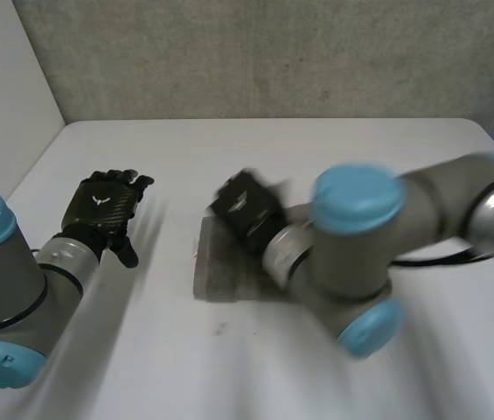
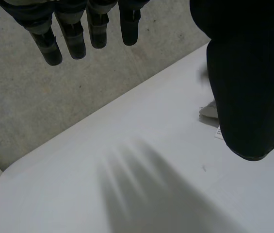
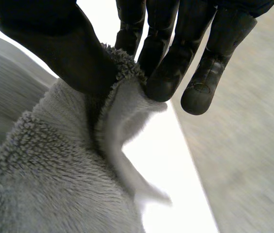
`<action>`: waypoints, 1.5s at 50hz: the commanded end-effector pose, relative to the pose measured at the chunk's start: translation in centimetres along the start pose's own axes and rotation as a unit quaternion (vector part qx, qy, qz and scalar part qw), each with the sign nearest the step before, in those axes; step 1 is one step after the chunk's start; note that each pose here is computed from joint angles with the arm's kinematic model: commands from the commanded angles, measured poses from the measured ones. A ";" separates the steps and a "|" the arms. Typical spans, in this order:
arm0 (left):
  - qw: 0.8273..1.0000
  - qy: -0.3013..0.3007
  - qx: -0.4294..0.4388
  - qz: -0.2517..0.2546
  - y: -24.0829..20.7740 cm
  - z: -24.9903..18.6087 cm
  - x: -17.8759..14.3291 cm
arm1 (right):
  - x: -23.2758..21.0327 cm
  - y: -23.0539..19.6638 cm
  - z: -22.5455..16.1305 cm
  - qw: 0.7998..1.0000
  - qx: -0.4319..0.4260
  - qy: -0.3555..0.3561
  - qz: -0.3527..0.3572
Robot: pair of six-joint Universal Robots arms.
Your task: Fold the towel.
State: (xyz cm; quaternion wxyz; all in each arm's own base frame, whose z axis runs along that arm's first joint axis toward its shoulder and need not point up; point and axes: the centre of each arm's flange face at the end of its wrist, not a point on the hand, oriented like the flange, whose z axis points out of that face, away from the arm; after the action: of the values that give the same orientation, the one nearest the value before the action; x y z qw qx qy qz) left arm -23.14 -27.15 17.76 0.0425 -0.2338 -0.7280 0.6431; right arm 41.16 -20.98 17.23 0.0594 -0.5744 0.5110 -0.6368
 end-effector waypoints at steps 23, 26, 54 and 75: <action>1.000 0.009 0.000 0.002 0.1 -0.4 0.5 | 7.4 11.0 -8.0 0.967 -0.156 0.087 0.180; 1.000 0.010 -0.001 0.002 0.1 -0.4 0.5 | 7.1 12.5 -8.7 0.963 -0.171 0.078 0.193; 1.000 0.006 0.018 0.001 -1.3 -0.9 0.5 | 5.9 1.9 -3.0 0.993 -0.018 0.024 0.117; 0.995 0.002 0.030 -0.099 -5.3 -0.5 -0.9 | 5.2 0.3 -2.4 0.972 -0.046 0.040 0.226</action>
State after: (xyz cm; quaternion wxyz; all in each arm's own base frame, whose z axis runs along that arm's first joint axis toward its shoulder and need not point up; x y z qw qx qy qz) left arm -22.76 -27.55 23.29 0.1030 -0.1524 -0.7096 0.6801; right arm 41.70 -17.85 16.33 0.1185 -0.5854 0.5896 -0.5438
